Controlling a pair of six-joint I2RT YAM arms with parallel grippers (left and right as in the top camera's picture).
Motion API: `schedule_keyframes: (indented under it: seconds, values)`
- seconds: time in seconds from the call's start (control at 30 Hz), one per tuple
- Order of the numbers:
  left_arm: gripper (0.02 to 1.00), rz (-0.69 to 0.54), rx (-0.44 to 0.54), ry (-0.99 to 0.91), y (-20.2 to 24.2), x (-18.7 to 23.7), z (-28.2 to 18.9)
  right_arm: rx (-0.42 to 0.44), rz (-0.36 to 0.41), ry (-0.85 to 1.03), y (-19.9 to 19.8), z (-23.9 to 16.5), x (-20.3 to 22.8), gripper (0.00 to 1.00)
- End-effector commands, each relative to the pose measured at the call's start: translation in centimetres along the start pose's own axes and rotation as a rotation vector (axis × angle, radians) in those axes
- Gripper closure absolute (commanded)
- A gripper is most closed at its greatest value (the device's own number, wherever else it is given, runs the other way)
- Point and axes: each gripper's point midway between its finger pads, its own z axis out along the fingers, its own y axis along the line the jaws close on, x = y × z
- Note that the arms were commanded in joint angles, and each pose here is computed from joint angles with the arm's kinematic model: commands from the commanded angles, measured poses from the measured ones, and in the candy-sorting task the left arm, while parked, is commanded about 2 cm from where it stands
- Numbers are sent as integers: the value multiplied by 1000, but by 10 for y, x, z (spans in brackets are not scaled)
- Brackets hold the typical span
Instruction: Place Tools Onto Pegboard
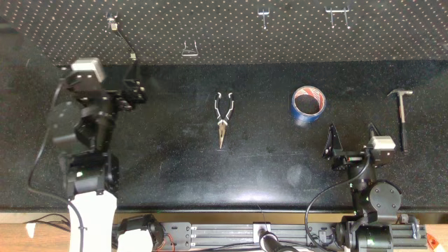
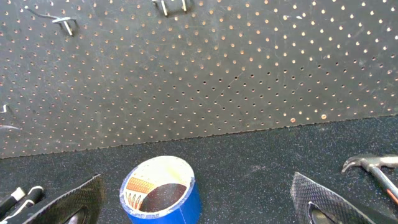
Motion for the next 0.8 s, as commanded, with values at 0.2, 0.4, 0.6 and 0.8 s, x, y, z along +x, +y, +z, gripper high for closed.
schedule_keyframes:
  seconds: [0.2, 0.4, 0.6, 0.8]
  values:
    - [20, -67, -87, 624, -114, 134, 7, -7, -10, 1, 1, 0, 1, 25]
    - [23, -63, -88, 966, -138, 179, 15, -7, -10, 1, 1, 0, 1, 27]
    - [23, -31, -23, 1106, -161, 225, 25, -7, -10, 1, 1, 0, 1, 25]
    - [23, 14, 2, 1060, -169, 244, 52, -7, -10, 1, 1, 0, 1, 25]
